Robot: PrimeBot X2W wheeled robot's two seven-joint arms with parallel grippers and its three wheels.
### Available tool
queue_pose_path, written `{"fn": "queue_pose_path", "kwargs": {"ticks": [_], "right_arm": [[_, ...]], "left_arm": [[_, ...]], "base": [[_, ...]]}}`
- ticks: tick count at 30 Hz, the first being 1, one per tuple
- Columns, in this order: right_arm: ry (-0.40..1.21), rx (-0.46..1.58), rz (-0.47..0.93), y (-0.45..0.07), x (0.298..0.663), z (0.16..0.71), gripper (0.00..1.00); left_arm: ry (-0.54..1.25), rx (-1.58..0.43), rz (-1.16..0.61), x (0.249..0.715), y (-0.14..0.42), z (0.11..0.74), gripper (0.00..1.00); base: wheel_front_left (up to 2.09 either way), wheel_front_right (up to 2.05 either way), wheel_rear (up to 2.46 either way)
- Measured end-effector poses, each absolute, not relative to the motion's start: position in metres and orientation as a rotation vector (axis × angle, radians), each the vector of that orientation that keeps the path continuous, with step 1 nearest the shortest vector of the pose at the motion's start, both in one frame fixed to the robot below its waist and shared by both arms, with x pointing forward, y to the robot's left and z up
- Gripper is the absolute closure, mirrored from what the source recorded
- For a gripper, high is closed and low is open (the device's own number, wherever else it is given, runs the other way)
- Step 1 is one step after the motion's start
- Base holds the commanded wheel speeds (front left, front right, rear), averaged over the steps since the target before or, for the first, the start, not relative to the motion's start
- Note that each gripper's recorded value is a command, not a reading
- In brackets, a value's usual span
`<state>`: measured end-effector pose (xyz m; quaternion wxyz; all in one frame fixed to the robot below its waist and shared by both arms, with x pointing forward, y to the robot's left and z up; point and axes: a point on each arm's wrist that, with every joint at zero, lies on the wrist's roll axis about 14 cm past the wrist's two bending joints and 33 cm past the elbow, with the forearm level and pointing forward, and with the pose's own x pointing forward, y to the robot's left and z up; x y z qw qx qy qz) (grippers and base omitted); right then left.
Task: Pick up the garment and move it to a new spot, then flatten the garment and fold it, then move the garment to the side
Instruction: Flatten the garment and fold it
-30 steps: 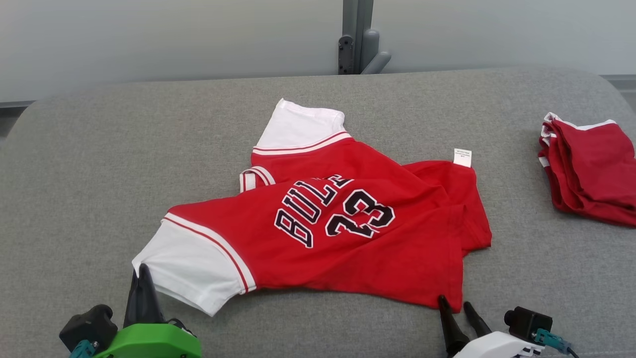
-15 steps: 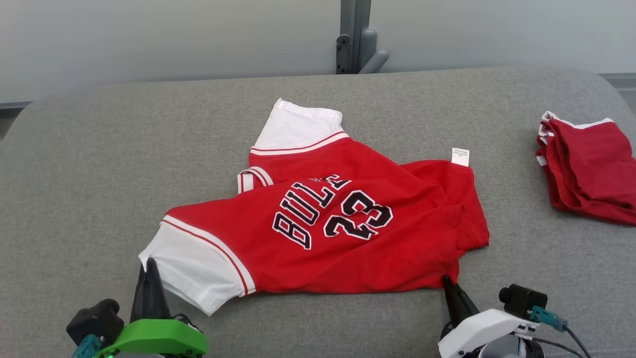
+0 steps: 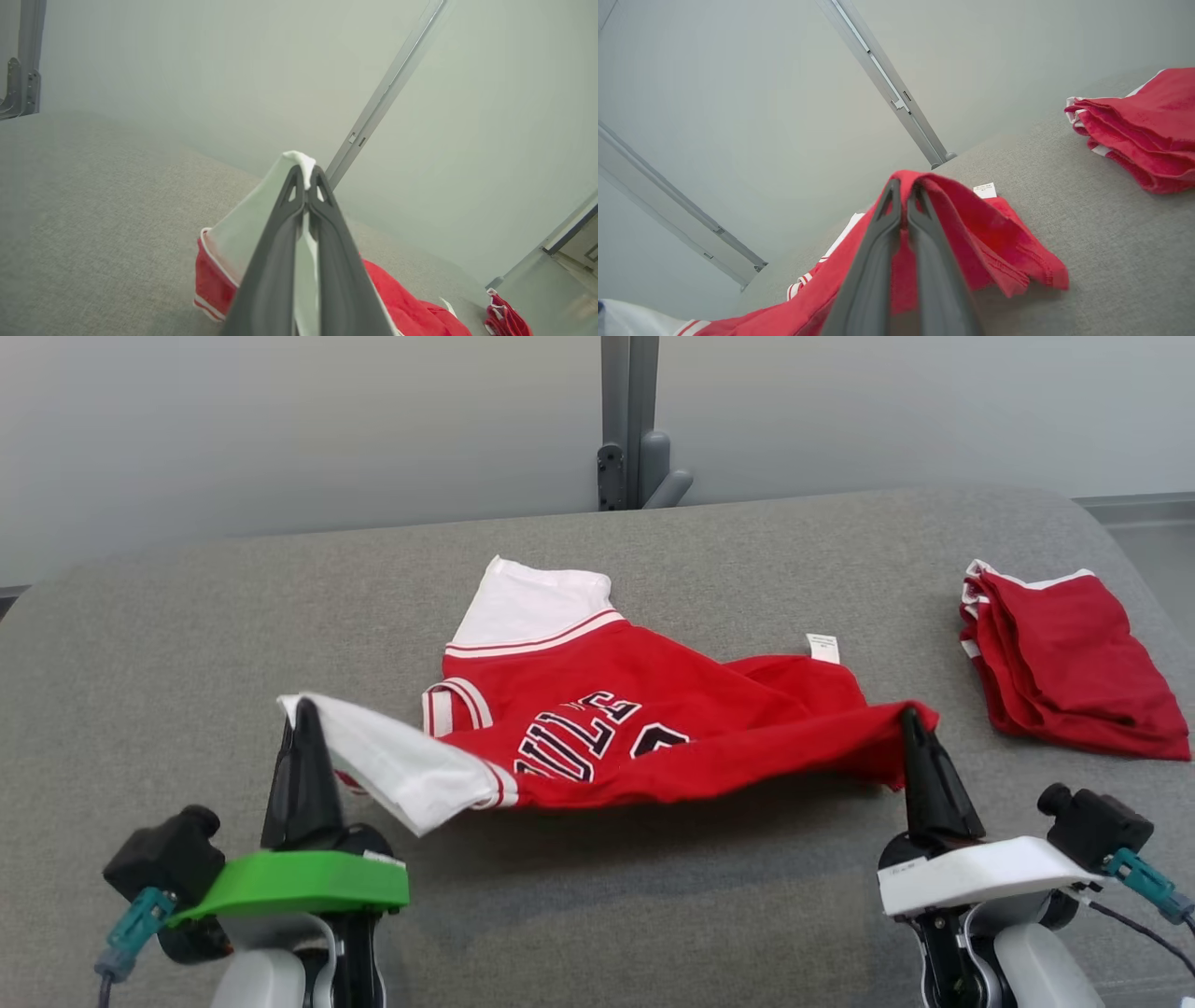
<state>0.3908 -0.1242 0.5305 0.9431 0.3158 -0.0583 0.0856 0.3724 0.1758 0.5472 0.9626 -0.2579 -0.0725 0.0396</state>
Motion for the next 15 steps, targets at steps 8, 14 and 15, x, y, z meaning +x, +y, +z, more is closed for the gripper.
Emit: {"fn": "queue_pose_path", "kwargs": {"ticks": [8, 14, 15], "right_arm": [[-0.349, 0.619, 0.216, -0.142, 0.382, 0.61, 1.0], [-0.515, 0.588, 0.254, -0.157, 0.362, 0.673, 1.0], [-0.533, 0.583, 0.257, -0.159, 0.359, 0.68, 1.0]], "left_arm": [[-0.397, -0.621, -0.125, 0.383, 0.144, 0.644, 1.0], [-0.625, -0.665, -0.283, 0.362, 0.128, 0.729, 1.0], [-0.65, -0.666, -0.303, 0.358, 0.126, 0.74, 1.0]], "base": [[0.0, 0.0, 0.0], [0.0, 0.0, 0.0], [0.0, 0.0, 0.0]]}}
